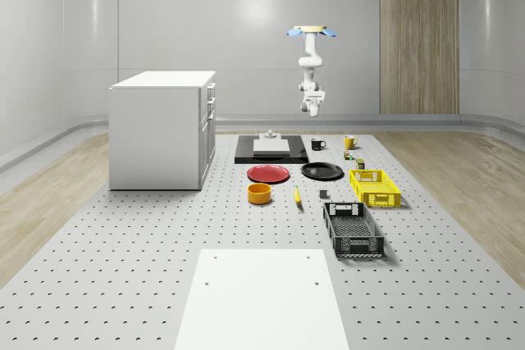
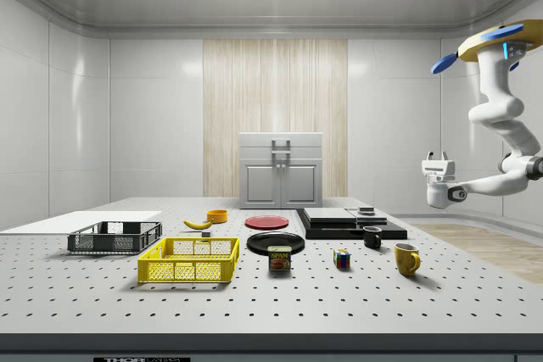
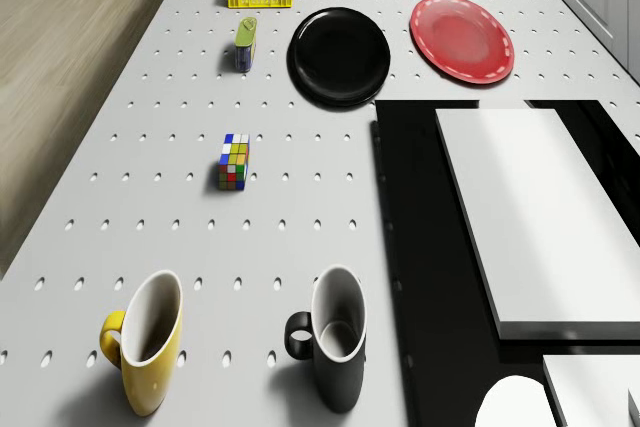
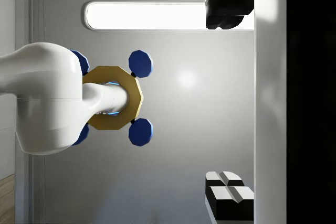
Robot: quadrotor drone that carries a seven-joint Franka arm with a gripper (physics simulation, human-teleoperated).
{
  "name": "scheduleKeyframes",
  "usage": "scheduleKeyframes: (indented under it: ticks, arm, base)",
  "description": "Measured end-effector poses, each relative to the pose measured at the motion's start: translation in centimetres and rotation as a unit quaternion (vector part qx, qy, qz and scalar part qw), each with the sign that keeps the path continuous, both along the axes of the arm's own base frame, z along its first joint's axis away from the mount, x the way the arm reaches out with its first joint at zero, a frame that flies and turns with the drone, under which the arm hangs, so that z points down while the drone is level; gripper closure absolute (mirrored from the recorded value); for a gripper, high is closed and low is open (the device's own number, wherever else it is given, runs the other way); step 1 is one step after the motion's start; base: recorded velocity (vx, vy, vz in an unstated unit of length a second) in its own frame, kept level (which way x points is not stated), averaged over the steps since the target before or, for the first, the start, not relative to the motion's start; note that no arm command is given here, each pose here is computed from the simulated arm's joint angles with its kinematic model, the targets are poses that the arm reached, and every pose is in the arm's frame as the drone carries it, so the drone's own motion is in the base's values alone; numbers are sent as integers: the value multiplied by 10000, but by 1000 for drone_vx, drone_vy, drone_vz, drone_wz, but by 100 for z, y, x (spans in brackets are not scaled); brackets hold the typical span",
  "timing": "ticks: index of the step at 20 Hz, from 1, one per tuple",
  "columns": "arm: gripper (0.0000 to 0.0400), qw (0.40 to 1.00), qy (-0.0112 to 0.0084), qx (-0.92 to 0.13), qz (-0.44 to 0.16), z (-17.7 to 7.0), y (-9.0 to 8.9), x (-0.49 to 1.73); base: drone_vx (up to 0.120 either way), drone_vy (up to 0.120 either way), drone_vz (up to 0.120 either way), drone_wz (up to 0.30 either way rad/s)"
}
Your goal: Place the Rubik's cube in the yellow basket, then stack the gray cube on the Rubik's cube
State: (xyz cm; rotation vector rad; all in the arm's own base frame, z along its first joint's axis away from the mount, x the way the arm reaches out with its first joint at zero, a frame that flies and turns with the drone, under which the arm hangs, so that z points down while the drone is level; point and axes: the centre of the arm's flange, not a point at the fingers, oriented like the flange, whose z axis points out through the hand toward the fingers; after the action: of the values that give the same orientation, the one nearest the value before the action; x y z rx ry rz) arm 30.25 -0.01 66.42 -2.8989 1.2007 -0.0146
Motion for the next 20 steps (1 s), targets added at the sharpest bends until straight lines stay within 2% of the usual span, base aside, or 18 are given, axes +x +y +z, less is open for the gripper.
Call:
scheduleKeyframes:
  ticks: [8, 20]
  arm:
    - [0, 10000, -31, 0, 0, 220, 1, 16]
    - [0, 10000, -77, -3, 0, 269, 1, 12]
  base:
    - [120, 120, 0, 0]
    - [120, 120, 0, 0]
